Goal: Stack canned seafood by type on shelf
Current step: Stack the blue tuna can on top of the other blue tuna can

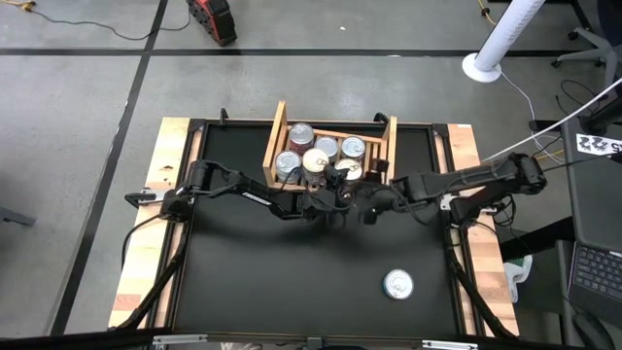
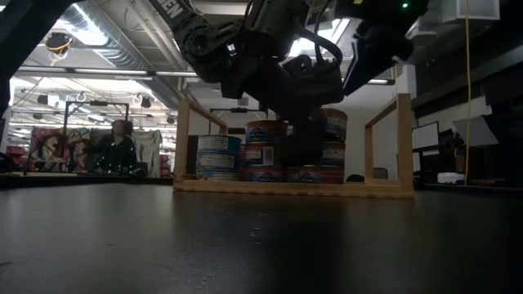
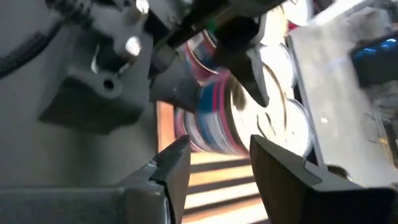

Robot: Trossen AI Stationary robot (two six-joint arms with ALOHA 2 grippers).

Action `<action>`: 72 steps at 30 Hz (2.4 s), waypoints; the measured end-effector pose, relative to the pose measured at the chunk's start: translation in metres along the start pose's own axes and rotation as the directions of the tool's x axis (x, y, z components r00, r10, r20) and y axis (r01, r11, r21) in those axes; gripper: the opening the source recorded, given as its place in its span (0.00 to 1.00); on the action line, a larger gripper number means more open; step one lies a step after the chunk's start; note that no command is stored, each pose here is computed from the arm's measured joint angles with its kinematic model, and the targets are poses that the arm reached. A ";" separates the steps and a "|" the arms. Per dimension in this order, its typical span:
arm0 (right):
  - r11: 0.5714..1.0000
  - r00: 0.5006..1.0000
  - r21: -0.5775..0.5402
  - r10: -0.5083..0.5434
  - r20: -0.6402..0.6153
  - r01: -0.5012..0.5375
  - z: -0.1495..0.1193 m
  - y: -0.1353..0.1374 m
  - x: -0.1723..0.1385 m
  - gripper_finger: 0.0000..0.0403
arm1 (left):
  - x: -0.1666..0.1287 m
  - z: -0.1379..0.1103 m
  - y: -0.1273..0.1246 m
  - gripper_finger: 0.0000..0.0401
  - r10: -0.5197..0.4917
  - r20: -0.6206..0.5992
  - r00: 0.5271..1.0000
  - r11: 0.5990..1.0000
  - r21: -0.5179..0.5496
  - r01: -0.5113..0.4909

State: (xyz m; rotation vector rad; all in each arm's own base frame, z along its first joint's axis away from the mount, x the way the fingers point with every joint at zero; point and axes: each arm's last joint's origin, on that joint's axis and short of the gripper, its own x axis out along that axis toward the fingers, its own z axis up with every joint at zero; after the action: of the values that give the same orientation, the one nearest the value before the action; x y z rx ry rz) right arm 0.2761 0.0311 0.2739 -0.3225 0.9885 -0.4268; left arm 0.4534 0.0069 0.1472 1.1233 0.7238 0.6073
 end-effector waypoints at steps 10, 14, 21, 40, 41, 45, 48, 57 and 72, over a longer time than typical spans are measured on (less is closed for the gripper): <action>0.997 0.997 0.000 0.074 0.022 -0.074 0.003 -0.023 0.023 0.41 | -0.004 0.004 -0.001 0.61 0.008 0.018 1.000 1.000 -0.013 -0.007; 0.998 0.998 0.006 0.064 0.011 -0.064 0.003 -0.030 0.028 0.41 | -0.008 0.008 -0.001 0.61 0.019 0.042 0.999 1.000 -0.006 -0.019; 0.996 0.997 -0.046 0.070 -0.017 -0.071 0.002 -0.030 0.037 0.41 | -0.008 0.007 -0.001 0.61 0.019 0.032 0.999 1.000 -0.017 -0.018; 0.998 1.000 -0.070 0.001 -0.003 -0.001 0.004 -0.032 0.037 0.41 | -0.010 0.008 -0.001 0.61 0.041 0.000 0.999 0.999 -0.024 -0.041; 0.997 1.000 -0.082 0.001 -0.003 -0.001 0.004 -0.032 0.037 0.41 | -0.011 0.009 -0.001 0.61 0.041 0.002 0.999 0.999 -0.024 -0.041; 0.993 1.000 -0.120 0.002 -0.002 -0.002 0.004 -0.032 0.037 0.41 | -0.015 0.012 -0.003 0.61 0.039 0.012 0.999 0.999 -0.031 -0.038; 0.990 1.000 -0.138 0.002 -0.003 -0.002 0.004 -0.032 0.037 0.41 | -0.016 0.013 -0.004 0.61 0.038 0.015 0.999 0.998 -0.044 -0.037; 0.977 1.000 -0.213 0.001 -0.003 -0.001 0.004 -0.032 0.037 0.41 | -0.018 0.013 -0.004 0.61 0.042 0.009 0.999 0.998 -0.048 -0.042; 0.901 1.000 -0.435 -0.002 -0.003 0.001 0.004 -0.032 0.037 0.41 | -0.020 0.015 -0.005 0.61 0.044 0.004 0.999 0.999 -0.021 -0.044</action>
State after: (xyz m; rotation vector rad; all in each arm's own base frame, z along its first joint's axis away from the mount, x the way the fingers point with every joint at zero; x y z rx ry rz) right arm 0.2911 -0.0147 0.2633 -0.7272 1.0836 -0.2014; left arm 0.4525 -0.0188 0.1502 1.1238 0.6888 0.6476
